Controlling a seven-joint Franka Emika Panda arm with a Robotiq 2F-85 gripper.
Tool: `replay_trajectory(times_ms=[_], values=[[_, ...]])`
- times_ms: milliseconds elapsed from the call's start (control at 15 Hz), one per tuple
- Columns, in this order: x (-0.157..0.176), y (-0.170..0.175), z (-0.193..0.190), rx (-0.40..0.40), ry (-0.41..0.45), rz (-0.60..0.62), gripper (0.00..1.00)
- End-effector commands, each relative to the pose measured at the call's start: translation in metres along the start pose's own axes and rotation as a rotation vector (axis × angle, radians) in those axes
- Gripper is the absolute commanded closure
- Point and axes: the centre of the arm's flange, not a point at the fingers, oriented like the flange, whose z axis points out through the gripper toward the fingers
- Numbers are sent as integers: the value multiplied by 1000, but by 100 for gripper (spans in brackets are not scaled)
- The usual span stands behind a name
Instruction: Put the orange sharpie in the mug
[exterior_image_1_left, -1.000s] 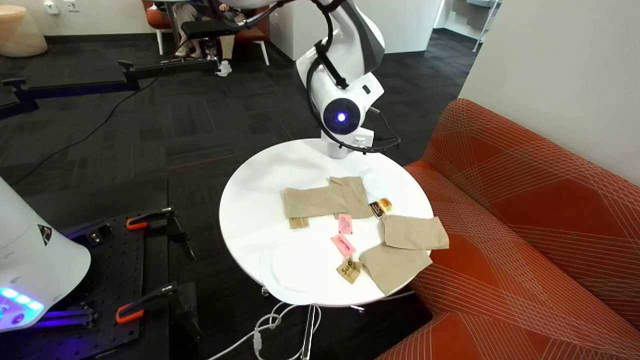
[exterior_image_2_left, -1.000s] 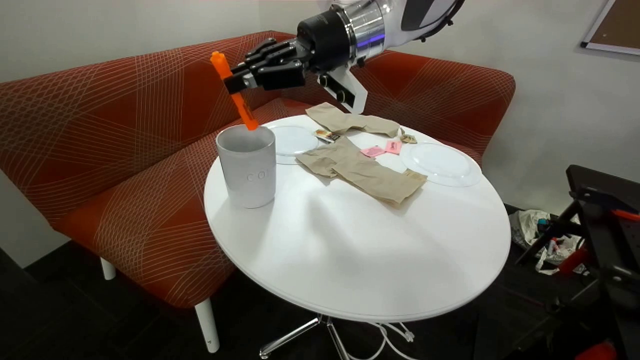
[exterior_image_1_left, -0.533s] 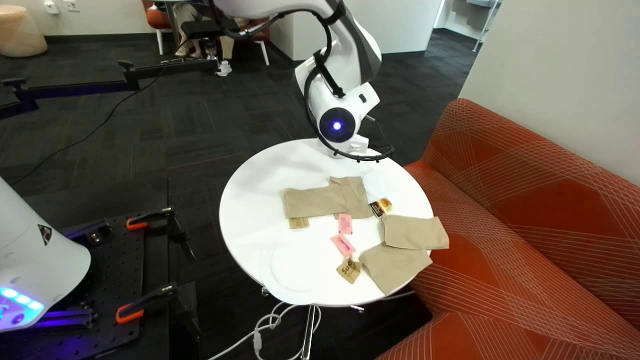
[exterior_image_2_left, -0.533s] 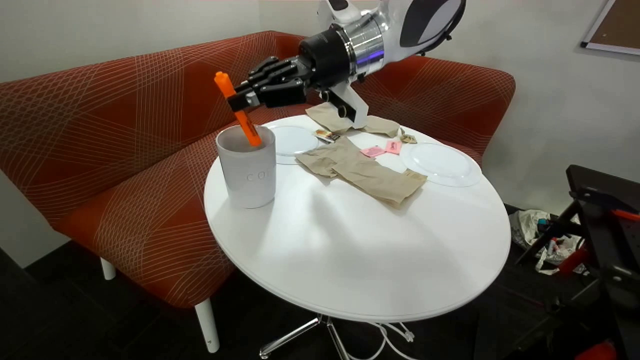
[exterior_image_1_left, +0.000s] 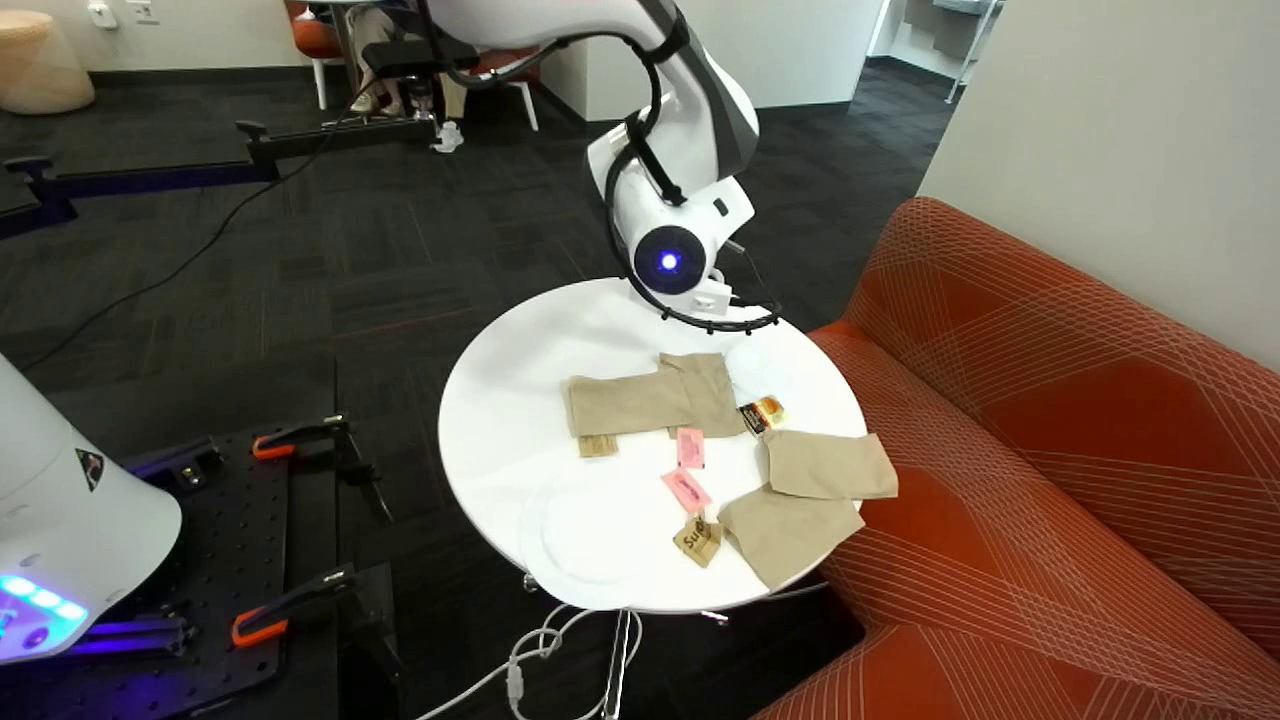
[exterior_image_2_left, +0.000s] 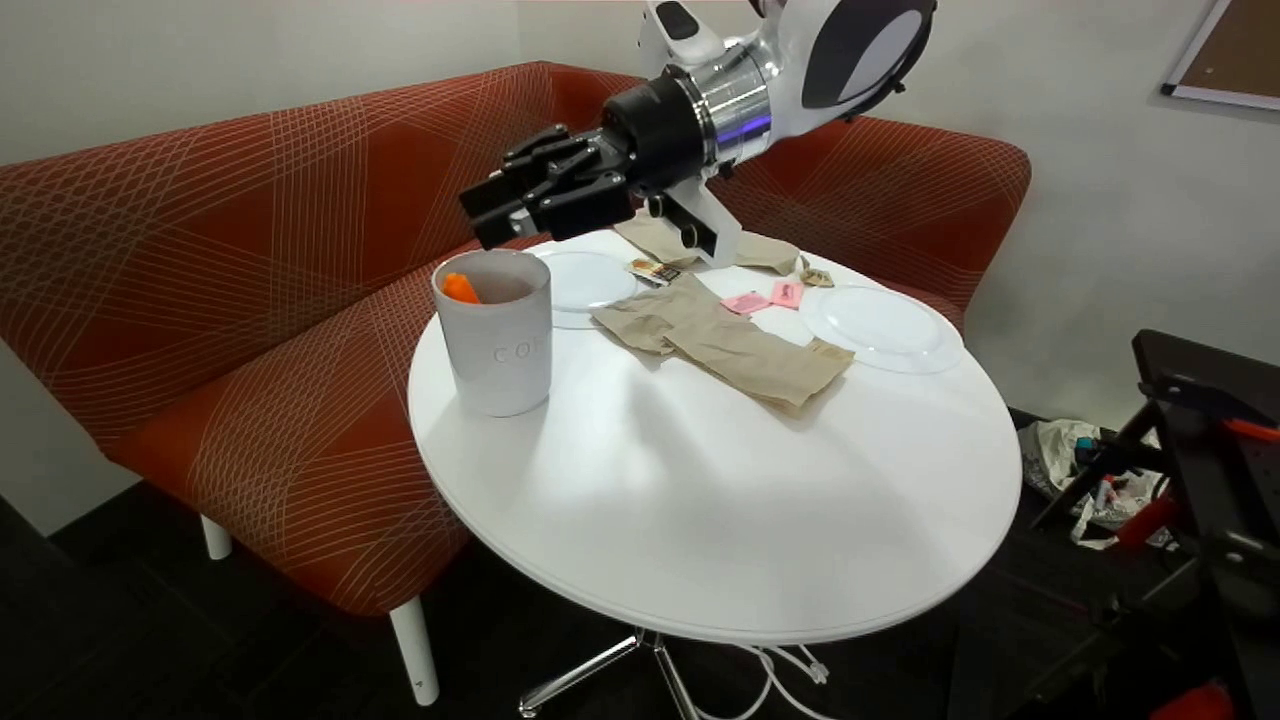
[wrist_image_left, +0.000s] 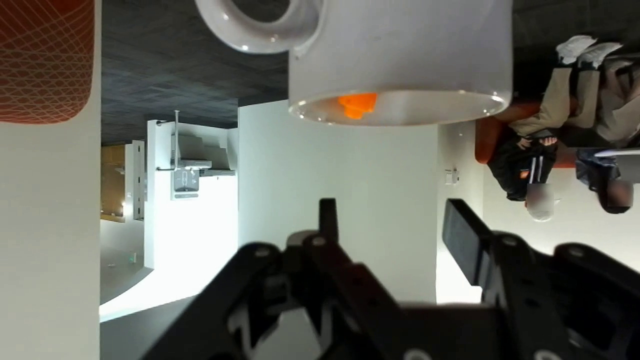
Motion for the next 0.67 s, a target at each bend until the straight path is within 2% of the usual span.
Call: replay_trajectory(times_ms=[0, 133, 467, 600], values=[[1, -4, -6, -6, 32, -13, 10], [1, -4, -7, -7, 35, -11, 0], [4, -4, -7, 2, 58, -16, 0], [1, 3, -2, 7, 29, 5, 0]])
